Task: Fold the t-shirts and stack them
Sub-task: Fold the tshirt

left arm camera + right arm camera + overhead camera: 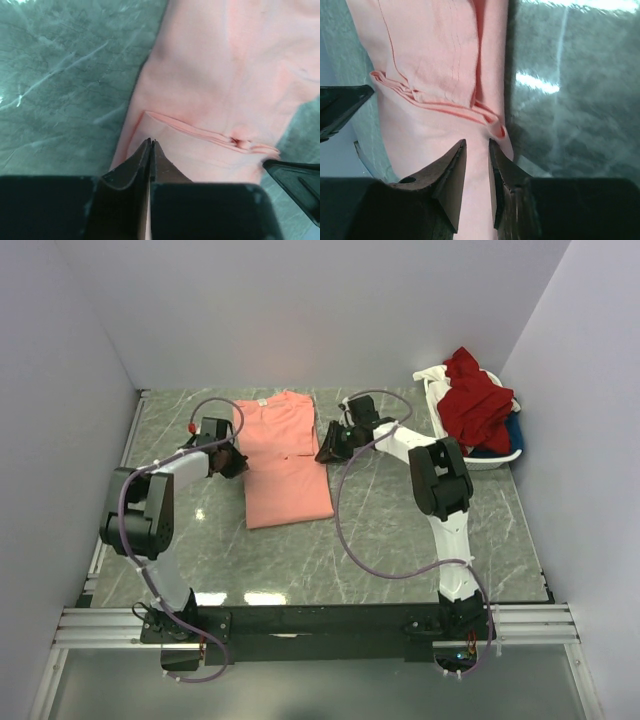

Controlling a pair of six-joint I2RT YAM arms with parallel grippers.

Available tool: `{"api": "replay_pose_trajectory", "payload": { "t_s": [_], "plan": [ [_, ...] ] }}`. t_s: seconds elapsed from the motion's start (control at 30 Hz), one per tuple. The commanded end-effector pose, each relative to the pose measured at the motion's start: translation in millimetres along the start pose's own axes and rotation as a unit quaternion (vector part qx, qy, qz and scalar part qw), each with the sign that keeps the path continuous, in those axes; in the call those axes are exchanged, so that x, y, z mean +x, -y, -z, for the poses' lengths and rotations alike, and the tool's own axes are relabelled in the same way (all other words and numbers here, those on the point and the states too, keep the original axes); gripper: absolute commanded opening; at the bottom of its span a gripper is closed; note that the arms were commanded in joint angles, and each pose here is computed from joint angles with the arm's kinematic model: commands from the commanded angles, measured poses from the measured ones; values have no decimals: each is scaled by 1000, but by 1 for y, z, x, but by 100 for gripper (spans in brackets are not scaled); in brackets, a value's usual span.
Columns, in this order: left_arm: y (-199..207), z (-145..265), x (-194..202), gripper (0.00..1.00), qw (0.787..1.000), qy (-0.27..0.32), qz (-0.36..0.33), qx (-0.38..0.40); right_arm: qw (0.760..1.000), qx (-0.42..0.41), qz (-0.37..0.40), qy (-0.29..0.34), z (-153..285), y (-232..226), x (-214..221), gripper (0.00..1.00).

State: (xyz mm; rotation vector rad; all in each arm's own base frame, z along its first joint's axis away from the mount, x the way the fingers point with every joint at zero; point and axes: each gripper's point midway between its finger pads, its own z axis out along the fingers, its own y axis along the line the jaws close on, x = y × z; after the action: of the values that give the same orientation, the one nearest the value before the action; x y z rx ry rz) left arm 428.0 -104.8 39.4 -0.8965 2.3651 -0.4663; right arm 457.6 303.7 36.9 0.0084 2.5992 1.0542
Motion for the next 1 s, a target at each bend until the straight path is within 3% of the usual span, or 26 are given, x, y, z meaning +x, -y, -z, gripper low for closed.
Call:
{"api": "replay_pose_trajectory", "payload": {
  "t_s": [0.0, 0.13, 0.23, 0.6, 0.97],
  "plan": [
    [32, 41, -30, 10, 998, 42, -12, 49, 998, -35, 21, 52, 47, -36, -31, 32],
    [43, 79, -41, 27, 995, 71, -2, 69, 996, -35, 29, 80, 82, -52, -29, 34],
    [37, 98, -30, 31, 993, 78, 15, 85, 995, -45, 25, 89, 97, -56, -8, 35],
    [9, 113, 87, 31, 993, 4, -18, 116, 997, -49, 36, 45, 85, -49, 113, 35],
    [-59, 81, 129, 27, 999, -18, 1, 36, 1000, 25, -2, -1, 65, 16, 166, 33]
  ]
}}
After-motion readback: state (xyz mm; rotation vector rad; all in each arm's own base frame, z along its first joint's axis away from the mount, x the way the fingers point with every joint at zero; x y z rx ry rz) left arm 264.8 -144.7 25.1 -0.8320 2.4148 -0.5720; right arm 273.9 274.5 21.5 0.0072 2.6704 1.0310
